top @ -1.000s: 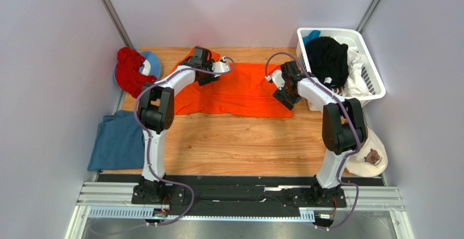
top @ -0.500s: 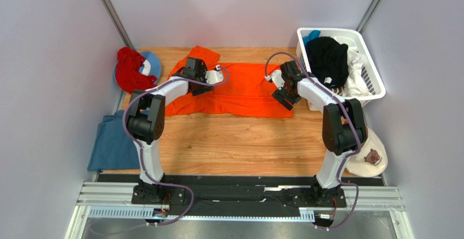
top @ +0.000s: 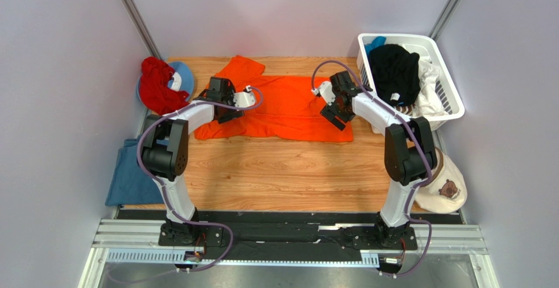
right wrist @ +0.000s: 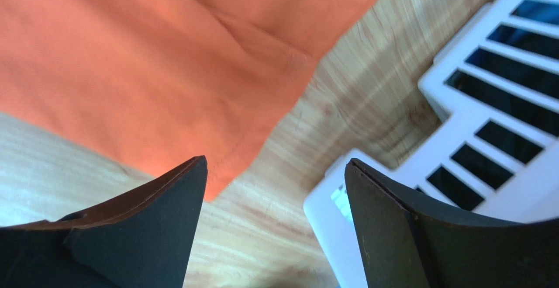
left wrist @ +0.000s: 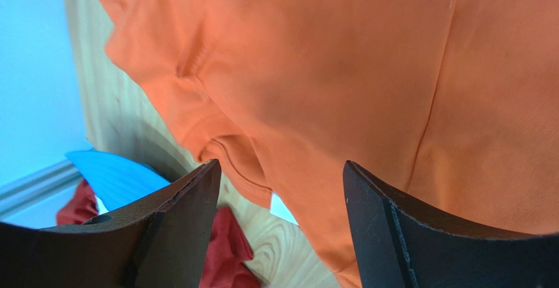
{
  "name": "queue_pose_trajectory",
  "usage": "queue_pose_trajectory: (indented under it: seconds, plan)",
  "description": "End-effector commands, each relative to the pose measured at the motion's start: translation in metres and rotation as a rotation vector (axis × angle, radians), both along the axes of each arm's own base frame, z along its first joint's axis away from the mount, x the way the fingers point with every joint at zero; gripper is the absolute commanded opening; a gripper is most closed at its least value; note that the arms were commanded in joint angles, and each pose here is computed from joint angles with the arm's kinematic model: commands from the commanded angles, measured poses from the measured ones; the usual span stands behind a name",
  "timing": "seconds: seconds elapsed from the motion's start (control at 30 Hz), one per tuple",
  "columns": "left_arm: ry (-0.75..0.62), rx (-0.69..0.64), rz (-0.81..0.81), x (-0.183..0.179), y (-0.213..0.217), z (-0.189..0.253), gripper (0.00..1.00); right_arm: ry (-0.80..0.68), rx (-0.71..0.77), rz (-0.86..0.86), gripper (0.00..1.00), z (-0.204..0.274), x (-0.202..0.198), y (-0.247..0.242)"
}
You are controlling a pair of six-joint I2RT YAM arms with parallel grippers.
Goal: Fold and stack the t-shirts
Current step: Fold the tshirt
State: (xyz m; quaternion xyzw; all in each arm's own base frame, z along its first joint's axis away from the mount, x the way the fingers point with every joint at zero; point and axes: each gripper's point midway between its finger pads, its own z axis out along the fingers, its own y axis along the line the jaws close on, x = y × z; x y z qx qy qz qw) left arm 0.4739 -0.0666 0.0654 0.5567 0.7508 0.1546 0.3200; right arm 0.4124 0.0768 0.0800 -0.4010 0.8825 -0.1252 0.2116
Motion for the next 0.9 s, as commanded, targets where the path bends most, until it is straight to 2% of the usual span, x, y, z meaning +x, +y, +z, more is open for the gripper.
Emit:
queue_pose_trajectory:
  seconds: [0.0, 0.43, 0.87]
  plan:
    - [-0.026, 0.0, -0.02, -0.002, 0.002, 0.005, 0.77, -0.04, 0.02, -0.004, 0.82, -0.003, 0.022, 0.013]
    - [0.056, 0.017, -0.025, -0.023, 0.006, -0.024, 0.76, 0.017, -0.007, 0.024, 0.82, -0.049, 0.034, 0.022]
    - [0.121, 0.074, -0.043, -0.053, 0.018, -0.047, 0.76, 0.092, -0.077, 0.077, 0.82, -0.067, -0.016, 0.006]
